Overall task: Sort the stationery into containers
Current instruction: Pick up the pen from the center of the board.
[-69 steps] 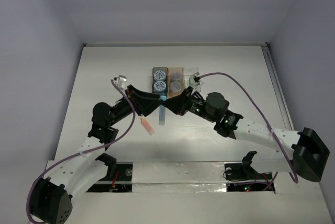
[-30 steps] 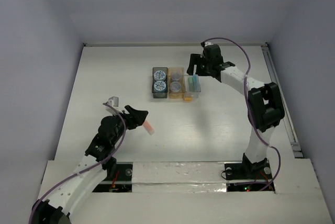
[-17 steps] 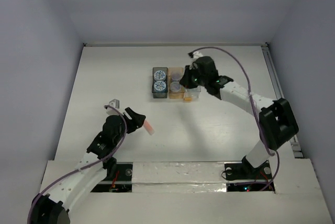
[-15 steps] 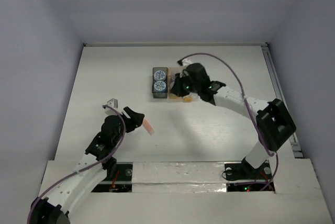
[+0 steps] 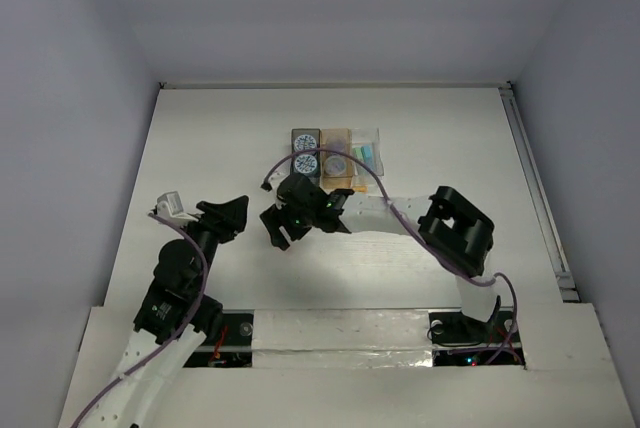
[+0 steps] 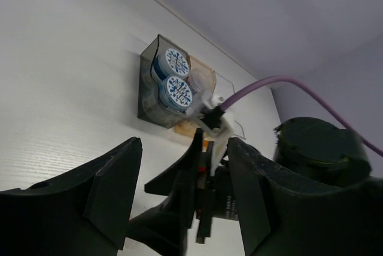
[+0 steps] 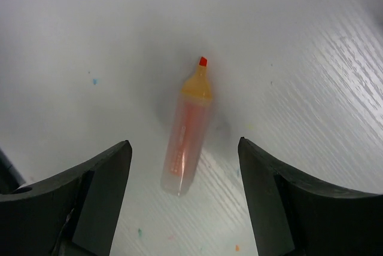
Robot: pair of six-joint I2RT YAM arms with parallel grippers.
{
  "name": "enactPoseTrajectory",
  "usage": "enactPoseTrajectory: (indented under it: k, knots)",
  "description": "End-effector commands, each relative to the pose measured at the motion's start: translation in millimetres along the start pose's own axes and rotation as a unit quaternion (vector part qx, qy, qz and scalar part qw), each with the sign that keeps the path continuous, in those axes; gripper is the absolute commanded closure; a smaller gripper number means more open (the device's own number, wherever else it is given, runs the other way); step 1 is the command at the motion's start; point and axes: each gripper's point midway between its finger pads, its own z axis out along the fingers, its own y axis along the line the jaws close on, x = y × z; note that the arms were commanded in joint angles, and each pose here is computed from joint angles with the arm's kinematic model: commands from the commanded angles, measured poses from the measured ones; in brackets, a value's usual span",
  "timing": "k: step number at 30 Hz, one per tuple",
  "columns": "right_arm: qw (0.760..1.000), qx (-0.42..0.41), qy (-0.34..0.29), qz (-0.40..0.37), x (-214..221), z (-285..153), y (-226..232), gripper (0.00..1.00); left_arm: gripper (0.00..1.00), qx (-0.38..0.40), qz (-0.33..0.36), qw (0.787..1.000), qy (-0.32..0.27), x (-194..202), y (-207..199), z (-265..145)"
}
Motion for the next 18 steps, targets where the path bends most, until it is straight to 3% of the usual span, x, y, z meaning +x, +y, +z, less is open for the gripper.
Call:
enactPoseTrajectory:
  k: [1, 6, 14, 18]
  knots:
    - [0.998, 0.043, -0.002, -0.04, -12.9, 7.1, 0.7, 0.23, 0.45, 0.018, -0.014, 0.999, -0.037, -23.6, -12.8, -10.2]
    - [0.995, 0.077, 0.013, -0.059, -17.3, 24.9, -1.0, 0.29, 0.46, 0.031, -0.006, 0.997, -0.075, -51.3, -25.8, -23.9]
    - [0.986, 0.133, 0.06, -0.078, 6.6, 42.7, -9.2, 0.55, 0.46, 0.055, -0.006, 0.996, -0.077, -54.8, -34.4, -30.5]
    - [0.982, 0.162, 0.063, -0.07, 9.3, 41.0, -18.7, 0.89, 0.46, 0.062, -0.003, 0.996, -0.068, -51.3, -37.1, -29.7]
